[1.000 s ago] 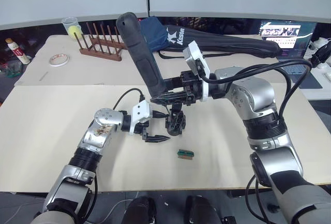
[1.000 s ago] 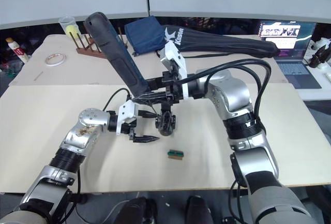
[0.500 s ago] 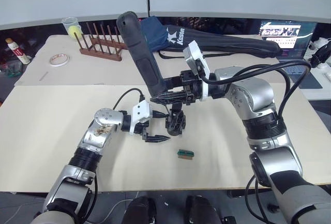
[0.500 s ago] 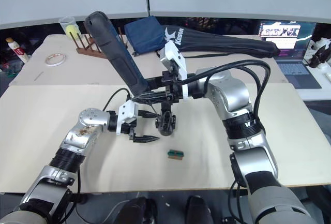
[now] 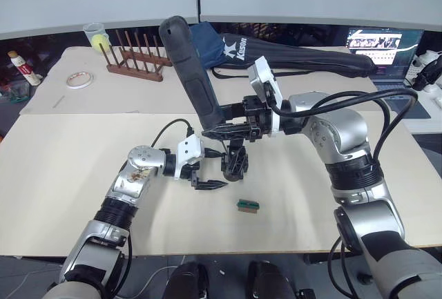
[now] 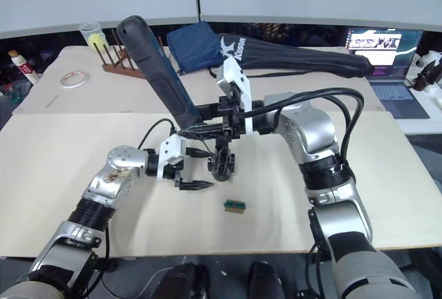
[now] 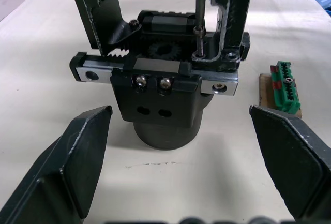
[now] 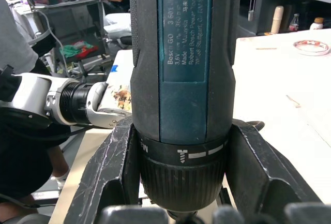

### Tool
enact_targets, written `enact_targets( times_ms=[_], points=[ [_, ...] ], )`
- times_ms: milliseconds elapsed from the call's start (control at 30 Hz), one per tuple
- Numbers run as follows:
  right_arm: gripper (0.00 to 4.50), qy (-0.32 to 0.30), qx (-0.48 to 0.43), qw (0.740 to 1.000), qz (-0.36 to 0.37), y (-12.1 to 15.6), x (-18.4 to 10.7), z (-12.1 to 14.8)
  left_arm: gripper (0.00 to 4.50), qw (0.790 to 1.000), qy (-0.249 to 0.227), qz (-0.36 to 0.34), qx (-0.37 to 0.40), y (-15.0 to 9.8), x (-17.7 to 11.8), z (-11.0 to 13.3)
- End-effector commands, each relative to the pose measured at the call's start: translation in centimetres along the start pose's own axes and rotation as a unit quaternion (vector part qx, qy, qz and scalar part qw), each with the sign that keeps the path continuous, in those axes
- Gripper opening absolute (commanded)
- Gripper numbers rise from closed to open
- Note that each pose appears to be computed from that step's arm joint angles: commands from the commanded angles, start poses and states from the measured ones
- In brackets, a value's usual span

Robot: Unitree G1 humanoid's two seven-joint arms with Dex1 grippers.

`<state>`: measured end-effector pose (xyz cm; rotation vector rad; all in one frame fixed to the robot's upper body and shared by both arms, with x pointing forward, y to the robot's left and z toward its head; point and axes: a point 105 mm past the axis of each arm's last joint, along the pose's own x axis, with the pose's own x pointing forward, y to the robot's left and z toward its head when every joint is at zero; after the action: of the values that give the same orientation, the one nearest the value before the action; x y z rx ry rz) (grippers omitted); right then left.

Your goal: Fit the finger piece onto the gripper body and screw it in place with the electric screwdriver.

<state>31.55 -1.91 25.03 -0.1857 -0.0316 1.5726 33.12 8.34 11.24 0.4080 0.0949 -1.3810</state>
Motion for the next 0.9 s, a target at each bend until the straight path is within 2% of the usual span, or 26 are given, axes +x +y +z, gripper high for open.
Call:
enact_targets(
  times_ms=[33, 900],
  points=[
    [1.9, -0.024, -0.019, 1.0, -0.002, 0.4, -0.5, 1.6, 4.5, 1.0, -0.007, 0.002, 0.024, 0.5, 0.2, 1.1],
    [1.9, -0.047, -0.036, 0.998, -0.024, 0.4, -0.6, 2.0, 4.5, 1.0, -0.013, 0.002, 0.024, 1.0, 1.1, 1.0]
  ],
)
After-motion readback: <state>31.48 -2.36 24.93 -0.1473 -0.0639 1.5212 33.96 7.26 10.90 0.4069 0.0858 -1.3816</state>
